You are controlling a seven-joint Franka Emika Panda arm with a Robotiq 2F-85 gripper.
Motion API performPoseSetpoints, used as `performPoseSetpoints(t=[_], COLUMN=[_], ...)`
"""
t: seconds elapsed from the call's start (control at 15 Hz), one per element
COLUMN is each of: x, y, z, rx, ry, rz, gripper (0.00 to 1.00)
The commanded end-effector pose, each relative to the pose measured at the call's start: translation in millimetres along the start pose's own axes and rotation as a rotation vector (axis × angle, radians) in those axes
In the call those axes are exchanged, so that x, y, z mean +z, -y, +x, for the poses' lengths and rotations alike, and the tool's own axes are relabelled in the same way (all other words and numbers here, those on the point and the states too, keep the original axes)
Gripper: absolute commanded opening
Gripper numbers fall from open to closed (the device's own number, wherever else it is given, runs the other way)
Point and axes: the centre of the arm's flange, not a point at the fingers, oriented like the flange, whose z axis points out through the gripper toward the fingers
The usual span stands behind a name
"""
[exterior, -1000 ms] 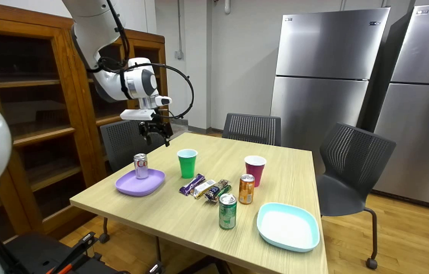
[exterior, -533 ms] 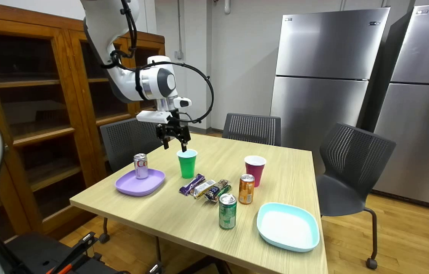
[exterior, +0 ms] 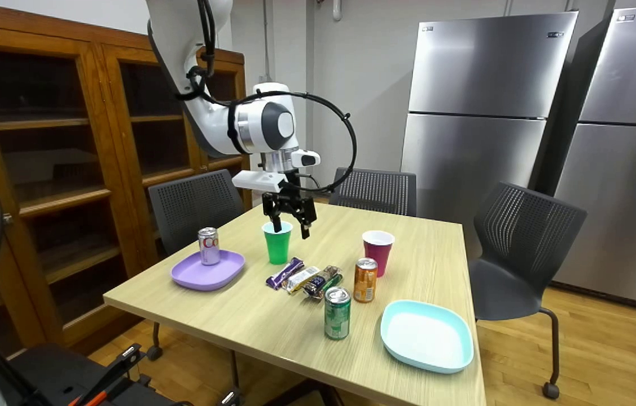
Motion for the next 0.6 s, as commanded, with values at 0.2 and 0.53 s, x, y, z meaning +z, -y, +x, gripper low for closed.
performPoseSetpoints(t=[0.2, 0.53], x=[6, 23], y=[-69, -109], z=[-22, -29], rx=[0.070, 0.138], ry=[0.016, 0.051], rz=[0.006, 0.015], gripper=[1.00, 1.00])
